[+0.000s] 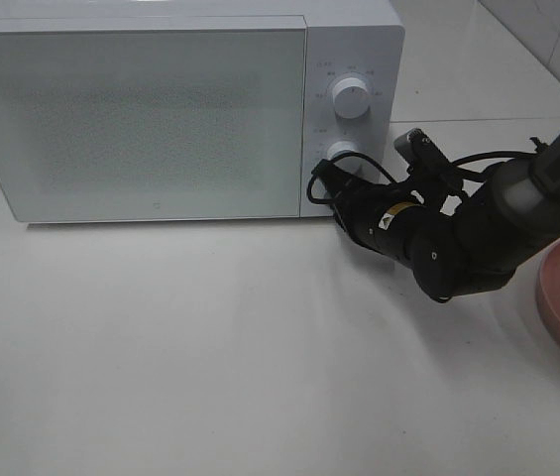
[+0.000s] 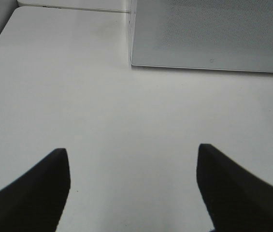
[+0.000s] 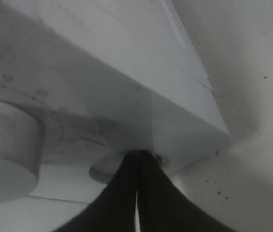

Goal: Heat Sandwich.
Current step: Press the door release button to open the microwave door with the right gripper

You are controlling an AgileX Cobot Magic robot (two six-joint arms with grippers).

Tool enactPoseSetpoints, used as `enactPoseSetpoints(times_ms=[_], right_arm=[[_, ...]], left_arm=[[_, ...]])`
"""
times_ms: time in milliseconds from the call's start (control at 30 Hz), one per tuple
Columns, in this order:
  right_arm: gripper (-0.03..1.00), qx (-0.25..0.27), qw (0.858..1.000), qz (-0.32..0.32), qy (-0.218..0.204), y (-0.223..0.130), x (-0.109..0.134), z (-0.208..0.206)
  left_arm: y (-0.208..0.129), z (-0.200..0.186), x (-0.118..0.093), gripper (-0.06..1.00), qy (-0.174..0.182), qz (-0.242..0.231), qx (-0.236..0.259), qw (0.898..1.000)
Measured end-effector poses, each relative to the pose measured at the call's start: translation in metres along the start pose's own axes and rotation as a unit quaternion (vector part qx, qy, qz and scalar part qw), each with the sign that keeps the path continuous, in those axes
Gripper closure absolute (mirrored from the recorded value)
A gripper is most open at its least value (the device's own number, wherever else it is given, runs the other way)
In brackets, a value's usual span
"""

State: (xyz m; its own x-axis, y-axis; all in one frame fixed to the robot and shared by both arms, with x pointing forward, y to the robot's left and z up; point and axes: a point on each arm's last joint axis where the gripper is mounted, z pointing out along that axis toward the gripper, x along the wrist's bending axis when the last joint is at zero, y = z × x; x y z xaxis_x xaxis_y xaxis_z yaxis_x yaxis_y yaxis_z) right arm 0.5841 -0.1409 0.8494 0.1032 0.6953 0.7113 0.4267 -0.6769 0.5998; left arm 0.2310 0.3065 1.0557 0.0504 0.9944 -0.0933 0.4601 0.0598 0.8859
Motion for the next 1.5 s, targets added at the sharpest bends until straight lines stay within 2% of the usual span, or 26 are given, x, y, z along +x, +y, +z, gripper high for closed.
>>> enactPoseSetpoints(times_ms=[1500], right_arm=[[0.94,-0.02,1.0,-0.01,0.011,-0.002,0.001,0.011]], left_arm=[[0.0,0.0,0.0,0.25,0.0,0.0,0.0,1.0]])
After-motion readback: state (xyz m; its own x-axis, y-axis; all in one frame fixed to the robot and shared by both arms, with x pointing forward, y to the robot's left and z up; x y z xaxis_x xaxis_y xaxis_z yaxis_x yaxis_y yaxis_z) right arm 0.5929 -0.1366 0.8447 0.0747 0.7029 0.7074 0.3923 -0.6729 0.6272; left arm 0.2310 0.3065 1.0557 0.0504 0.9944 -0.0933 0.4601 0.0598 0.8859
